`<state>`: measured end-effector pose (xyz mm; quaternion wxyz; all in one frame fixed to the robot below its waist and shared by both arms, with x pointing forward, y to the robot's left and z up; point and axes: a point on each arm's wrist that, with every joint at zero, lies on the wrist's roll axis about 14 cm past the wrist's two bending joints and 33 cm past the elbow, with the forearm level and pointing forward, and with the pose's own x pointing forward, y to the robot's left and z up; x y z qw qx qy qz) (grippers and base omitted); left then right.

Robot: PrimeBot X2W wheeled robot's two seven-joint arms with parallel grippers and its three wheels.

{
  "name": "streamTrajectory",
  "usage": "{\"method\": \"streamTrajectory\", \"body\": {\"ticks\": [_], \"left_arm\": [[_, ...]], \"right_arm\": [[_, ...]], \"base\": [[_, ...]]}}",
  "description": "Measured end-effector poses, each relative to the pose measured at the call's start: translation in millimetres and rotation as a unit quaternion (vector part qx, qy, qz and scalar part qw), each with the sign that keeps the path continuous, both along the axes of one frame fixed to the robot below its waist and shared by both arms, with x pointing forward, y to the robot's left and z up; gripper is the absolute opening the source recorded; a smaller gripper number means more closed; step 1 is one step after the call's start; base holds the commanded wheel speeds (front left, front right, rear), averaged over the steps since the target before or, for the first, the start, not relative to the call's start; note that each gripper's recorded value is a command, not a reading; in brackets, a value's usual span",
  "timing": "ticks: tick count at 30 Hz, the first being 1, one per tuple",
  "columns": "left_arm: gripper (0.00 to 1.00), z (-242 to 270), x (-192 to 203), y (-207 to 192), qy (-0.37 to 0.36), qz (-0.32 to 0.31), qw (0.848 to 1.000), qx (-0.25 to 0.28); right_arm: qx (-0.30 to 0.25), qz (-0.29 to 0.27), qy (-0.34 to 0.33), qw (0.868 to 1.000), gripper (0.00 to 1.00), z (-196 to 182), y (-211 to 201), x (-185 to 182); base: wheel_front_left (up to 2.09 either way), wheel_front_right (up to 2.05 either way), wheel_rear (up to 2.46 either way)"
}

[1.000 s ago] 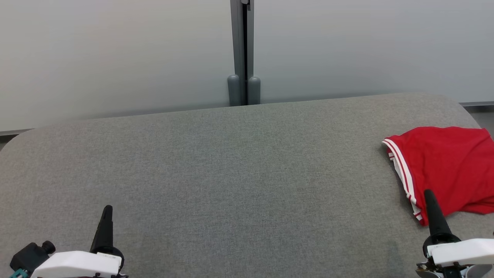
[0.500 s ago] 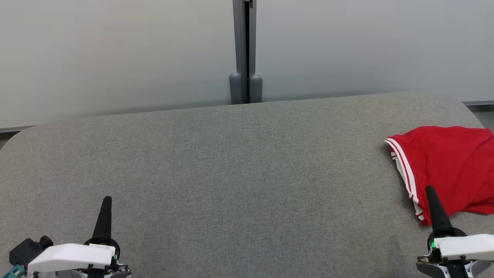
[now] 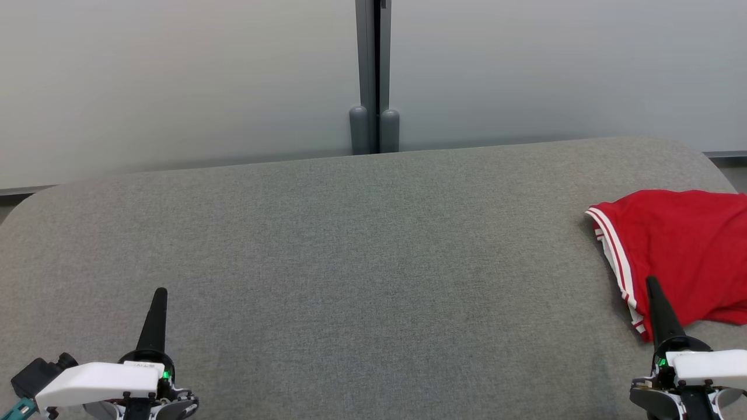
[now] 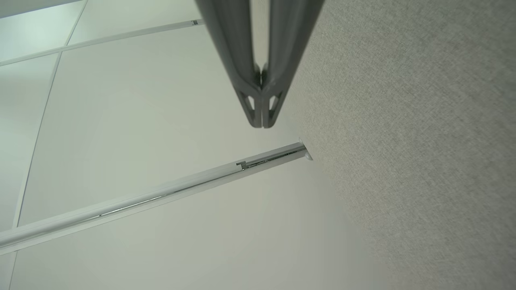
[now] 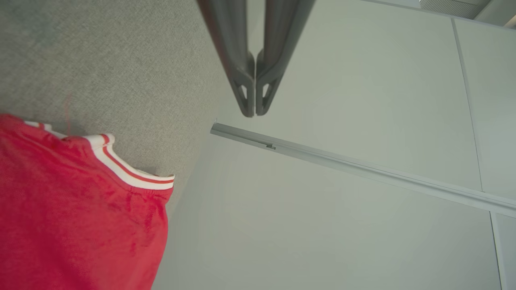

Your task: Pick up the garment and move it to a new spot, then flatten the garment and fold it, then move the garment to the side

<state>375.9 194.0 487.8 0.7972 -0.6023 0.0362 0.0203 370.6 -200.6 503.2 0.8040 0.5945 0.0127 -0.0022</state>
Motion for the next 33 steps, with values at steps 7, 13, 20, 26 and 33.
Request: {"method": "streamTrajectory", "body": {"ticks": [7, 13, 20, 26, 33], "left_arm": [[0.0, 2, 2, 1, -0.003, 0.003, 1.0, -0.028], [0.0, 6, 4, 1, -0.011, 0.005, 0.999, -0.05], [0.0, 6, 5, 2, -0.013, 0.007, 0.997, -0.077], [0.0, 12, 9, 3, -0.023, 0.008, 0.995, -0.098], [0.0, 12, 9, 4, -0.026, 0.01, 0.993, -0.119]], "right_arm": [[0.03, -0.002, -0.002, 1.0, 0.0, 1, 0, 4], [0.054, -0.005, -0.002, 0.999, 0.0, 0, -1, 6], [0.081, -0.006, -0.005, 0.997, 0.0, 2, 0, 10], [0.103, -0.007, -0.004, 0.995, 0.0, 1, 0, 12], [0.127, -0.007, -0.005, 0.992, 0.0, 1, 1, 15]], "base": [[0.0, 0.0, 0.0], [0.0, 0.0, 0.0], [0.0, 0.0, 0.0], [0.0, 0.0, 0.0], [0.0, 0.0, 0.0]]}}
